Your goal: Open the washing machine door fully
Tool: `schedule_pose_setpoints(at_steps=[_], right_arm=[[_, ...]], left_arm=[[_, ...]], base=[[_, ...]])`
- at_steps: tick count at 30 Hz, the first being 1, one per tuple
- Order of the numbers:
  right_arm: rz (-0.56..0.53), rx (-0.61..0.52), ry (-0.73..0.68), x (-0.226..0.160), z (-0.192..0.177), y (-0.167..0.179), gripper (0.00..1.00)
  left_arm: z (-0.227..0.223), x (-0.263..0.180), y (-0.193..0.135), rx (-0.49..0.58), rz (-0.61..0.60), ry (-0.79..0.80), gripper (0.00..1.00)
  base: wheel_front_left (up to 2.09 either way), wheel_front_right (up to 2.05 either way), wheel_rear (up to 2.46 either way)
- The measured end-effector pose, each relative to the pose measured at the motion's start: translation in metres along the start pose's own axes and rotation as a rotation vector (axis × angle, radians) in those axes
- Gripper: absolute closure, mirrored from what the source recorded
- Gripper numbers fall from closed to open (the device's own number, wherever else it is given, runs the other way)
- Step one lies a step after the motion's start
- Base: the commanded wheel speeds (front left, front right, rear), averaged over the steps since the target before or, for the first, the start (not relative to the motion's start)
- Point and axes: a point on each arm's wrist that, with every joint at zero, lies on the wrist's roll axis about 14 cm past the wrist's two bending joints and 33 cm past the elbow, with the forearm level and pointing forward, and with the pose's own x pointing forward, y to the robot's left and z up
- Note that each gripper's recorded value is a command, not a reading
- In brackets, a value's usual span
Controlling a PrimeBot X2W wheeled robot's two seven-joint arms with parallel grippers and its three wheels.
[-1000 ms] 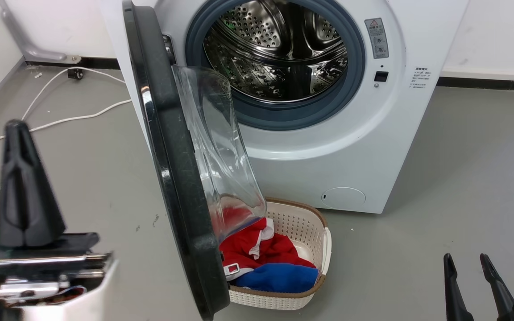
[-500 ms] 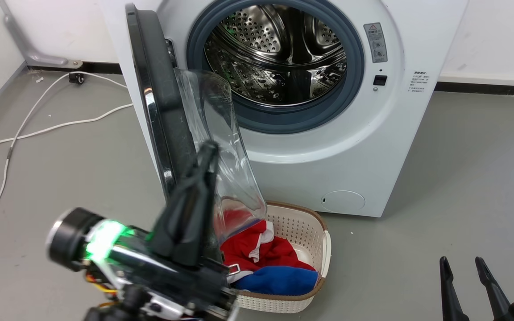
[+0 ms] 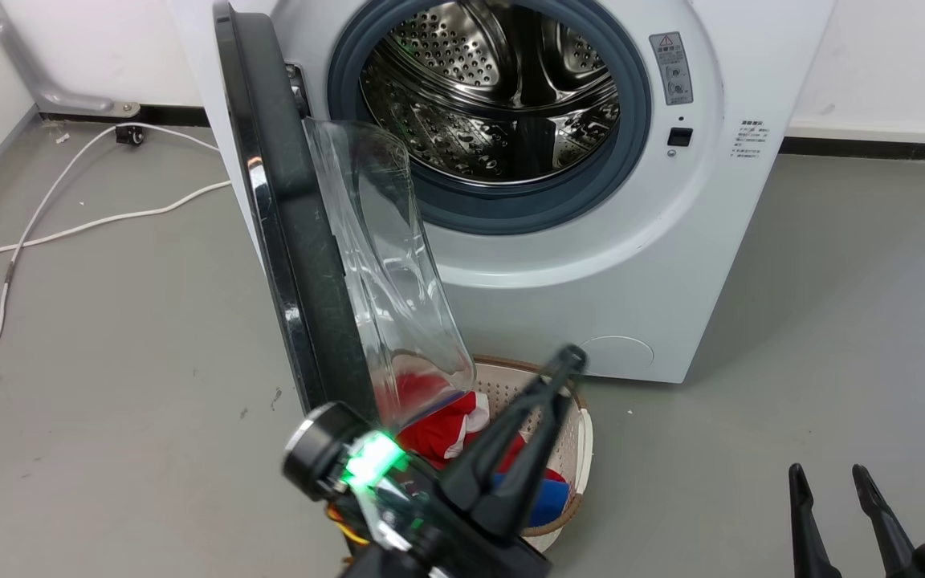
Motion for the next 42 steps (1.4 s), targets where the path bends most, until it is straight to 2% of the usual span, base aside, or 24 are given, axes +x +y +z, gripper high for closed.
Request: schedule_pose_setpoints(at_steps=[9, 16, 28, 42], right_arm=[[0.005, 0.003, 0.014, 0.002, -0.005, 0.002, 0.0], [0.011, 0.003, 0.024, 0.005, -0.008, 0.003, 0.0], [0.037, 0.007, 0.051, 0.01, -0.017, 0.011, 0.0], [0.087, 0.016, 0.076, 0.015, -0.024, 0.026, 0.0]], left_arm=[[-0.039, -0.014, -0.027, -0.104, -0.056, 0.13, 1.0], [-0.071, -0.034, -0.022, -0.13, -0.019, 0.248, 1.0], [-0.107, -0.078, 0.017, -0.085, 0.136, 0.416, 1.0], [-0.112, -0.125, 0.076, 0.01, 0.362, 0.509, 1.0]], base=[[0.0, 0.0, 0.0], [0.0, 0.0, 0.0], [0.0, 0.0, 0.0], [0.0, 0.0, 0.0]])
